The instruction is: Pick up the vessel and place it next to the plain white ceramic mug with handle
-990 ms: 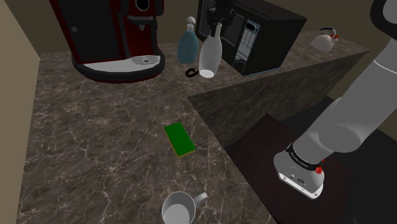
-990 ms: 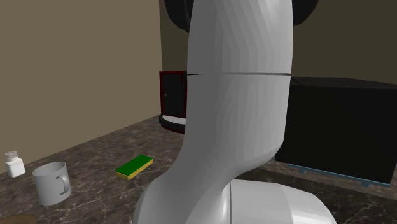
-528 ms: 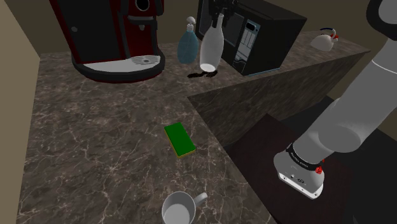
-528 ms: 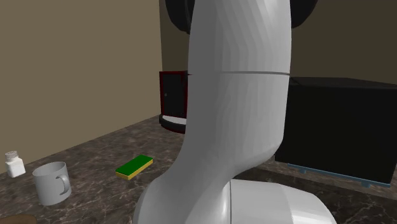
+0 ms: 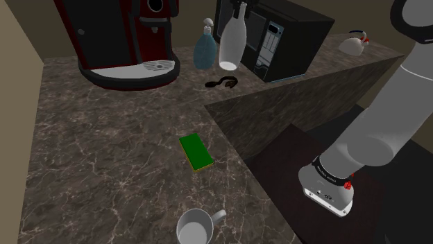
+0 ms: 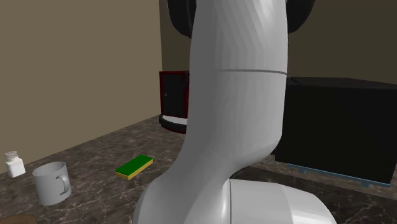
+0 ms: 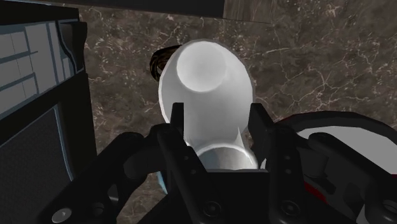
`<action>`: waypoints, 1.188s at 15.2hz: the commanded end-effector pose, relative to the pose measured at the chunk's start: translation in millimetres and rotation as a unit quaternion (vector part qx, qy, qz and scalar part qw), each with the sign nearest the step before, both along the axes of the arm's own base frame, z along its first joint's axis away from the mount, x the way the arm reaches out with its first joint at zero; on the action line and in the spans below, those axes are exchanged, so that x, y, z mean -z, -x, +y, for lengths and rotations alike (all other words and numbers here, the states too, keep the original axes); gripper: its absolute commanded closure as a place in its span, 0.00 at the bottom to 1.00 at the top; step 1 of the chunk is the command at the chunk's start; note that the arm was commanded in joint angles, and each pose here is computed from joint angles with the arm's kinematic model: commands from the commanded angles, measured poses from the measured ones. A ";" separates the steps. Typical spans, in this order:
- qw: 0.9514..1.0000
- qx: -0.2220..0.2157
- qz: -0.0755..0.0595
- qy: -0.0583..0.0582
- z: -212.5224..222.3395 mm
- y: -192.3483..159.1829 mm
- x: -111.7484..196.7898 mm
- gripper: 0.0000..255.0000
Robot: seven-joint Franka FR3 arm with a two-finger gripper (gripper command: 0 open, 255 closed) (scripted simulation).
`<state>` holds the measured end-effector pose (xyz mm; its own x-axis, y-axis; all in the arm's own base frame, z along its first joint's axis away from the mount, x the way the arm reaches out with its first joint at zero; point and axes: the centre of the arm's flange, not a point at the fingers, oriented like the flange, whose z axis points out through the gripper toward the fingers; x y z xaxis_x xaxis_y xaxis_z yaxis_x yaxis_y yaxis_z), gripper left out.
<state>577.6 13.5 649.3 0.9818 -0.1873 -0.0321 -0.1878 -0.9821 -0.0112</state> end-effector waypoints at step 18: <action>1.000 0.000 0.000 0.000 82.8 113.4 -75.9 1.00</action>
